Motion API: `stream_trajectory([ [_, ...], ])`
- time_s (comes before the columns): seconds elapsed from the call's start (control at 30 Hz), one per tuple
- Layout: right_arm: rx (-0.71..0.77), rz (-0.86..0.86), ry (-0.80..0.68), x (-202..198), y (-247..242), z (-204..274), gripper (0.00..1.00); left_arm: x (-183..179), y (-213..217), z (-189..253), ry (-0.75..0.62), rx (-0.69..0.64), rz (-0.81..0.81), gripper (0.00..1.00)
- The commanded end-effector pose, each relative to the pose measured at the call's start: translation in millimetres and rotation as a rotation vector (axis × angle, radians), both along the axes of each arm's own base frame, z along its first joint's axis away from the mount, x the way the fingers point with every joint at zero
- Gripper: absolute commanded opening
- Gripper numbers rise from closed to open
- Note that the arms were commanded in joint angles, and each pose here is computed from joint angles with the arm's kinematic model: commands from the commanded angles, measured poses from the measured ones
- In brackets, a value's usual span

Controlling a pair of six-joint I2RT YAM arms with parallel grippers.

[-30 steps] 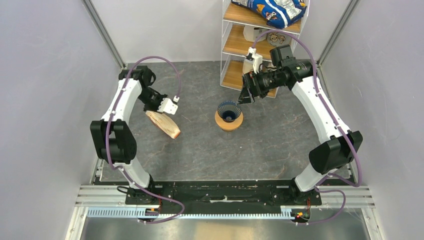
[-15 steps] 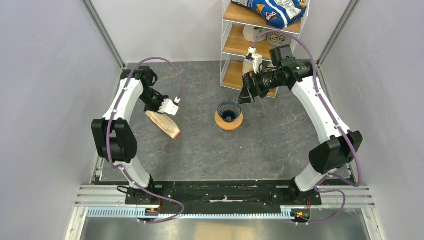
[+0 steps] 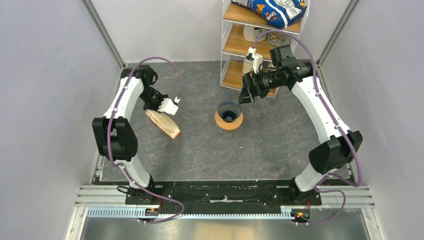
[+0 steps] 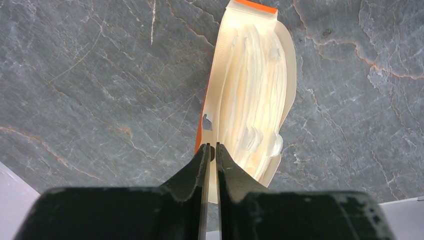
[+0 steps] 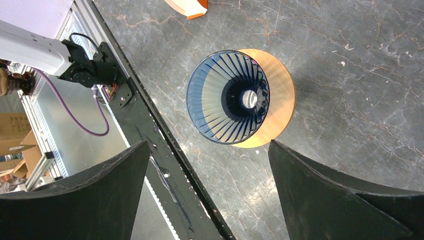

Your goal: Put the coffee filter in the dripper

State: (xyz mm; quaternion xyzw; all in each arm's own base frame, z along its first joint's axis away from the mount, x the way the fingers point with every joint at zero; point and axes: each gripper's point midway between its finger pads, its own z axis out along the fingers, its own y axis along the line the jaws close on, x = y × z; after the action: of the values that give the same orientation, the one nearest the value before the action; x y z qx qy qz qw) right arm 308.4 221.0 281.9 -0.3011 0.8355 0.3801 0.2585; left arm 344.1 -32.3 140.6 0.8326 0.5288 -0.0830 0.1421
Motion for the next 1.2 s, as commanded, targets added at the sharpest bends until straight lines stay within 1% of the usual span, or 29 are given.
stream_trajectory([
  [0.0, 0.0, -0.004, -0.002, 3, 0, -2, 0.97, 1, 4, 5, -0.006, 0.016, -0.049, 0.16],
  [0.57, 0.006, -0.002, 0.007, 4, 2, -2, 0.97, 5, 6, -6, 0.003, 0.033, -0.037, 0.17],
  [1.17, 0.009, -0.004, 0.013, 7, 3, -2, 0.97, 3, 9, -19, 0.018, 0.054, -0.038, 0.21],
])
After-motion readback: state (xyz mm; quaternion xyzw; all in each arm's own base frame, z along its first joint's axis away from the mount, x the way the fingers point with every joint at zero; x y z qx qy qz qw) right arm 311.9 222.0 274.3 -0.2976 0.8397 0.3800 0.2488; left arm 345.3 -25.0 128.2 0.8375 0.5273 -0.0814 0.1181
